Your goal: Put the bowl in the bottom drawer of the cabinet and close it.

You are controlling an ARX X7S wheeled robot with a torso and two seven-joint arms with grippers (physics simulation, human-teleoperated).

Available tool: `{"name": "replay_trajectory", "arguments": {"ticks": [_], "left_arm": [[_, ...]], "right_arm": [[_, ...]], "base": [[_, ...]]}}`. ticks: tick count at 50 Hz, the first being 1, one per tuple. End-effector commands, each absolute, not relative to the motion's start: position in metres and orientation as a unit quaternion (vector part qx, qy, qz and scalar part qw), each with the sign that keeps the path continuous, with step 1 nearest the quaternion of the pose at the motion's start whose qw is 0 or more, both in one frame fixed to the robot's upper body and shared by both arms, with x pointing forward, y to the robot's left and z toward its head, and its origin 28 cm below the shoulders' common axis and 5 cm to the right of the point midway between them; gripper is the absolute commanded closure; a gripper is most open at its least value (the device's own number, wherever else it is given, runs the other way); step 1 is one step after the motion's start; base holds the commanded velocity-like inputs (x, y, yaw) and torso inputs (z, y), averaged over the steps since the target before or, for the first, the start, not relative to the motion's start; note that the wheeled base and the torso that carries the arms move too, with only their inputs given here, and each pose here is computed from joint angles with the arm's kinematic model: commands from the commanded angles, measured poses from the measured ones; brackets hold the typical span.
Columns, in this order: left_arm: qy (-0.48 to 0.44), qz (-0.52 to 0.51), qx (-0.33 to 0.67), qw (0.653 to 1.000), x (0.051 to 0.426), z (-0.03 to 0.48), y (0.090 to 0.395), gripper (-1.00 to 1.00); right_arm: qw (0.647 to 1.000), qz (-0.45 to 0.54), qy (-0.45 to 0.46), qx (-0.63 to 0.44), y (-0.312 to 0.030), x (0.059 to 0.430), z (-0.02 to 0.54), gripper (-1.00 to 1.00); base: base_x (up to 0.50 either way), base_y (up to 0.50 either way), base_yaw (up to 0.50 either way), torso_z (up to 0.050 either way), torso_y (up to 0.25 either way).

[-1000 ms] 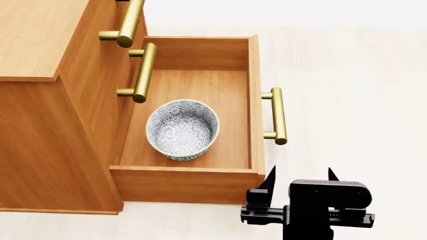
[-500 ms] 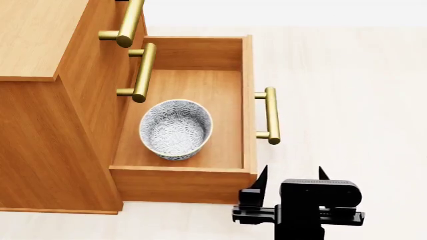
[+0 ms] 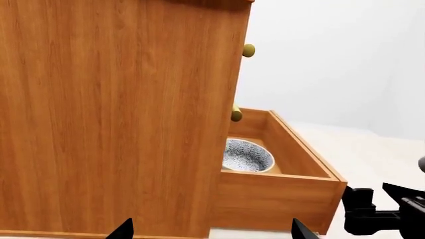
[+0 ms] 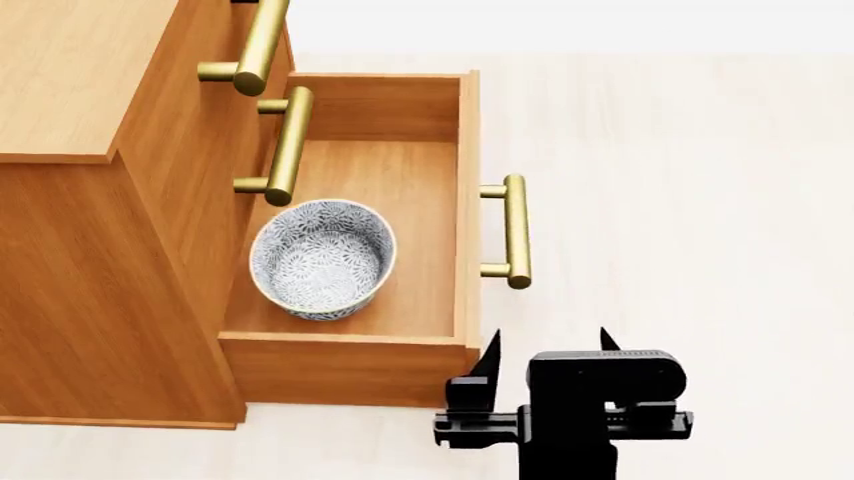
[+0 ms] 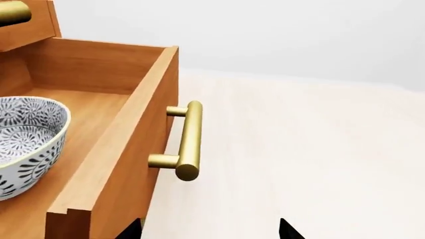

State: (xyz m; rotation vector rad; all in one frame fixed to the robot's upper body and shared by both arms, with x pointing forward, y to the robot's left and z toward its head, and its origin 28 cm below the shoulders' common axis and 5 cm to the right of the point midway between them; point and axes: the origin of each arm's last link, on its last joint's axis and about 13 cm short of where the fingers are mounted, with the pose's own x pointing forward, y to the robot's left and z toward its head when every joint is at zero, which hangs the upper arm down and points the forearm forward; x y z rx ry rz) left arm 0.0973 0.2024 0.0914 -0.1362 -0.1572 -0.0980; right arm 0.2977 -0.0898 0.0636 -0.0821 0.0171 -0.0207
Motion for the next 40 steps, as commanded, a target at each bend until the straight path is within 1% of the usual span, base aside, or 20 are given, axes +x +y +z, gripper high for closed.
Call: {"name": "replay_trajectory", "arguments": {"ticks": [1, 40], "left_arm": [[-0.078, -0.049, -0.068, 0.993, 0.097, 0.092, 0.202, -1.00], [-0.077, -0.048, -0.068, 0.994, 0.098, 0.090, 0.203, -1.00]], "right_arm": [[0.998, 0.020, 0.019, -0.053, -0.080, 0.300, 0.064, -1.00], [0.995, 0.091, 0.027, -0.033, -0.048, 0.308, 0.065, -1.00]], "base": [[0.00, 0.00, 0.00, 0.000, 0.000], [0.00, 0.00, 0.00, 0.000, -0.001]]}}
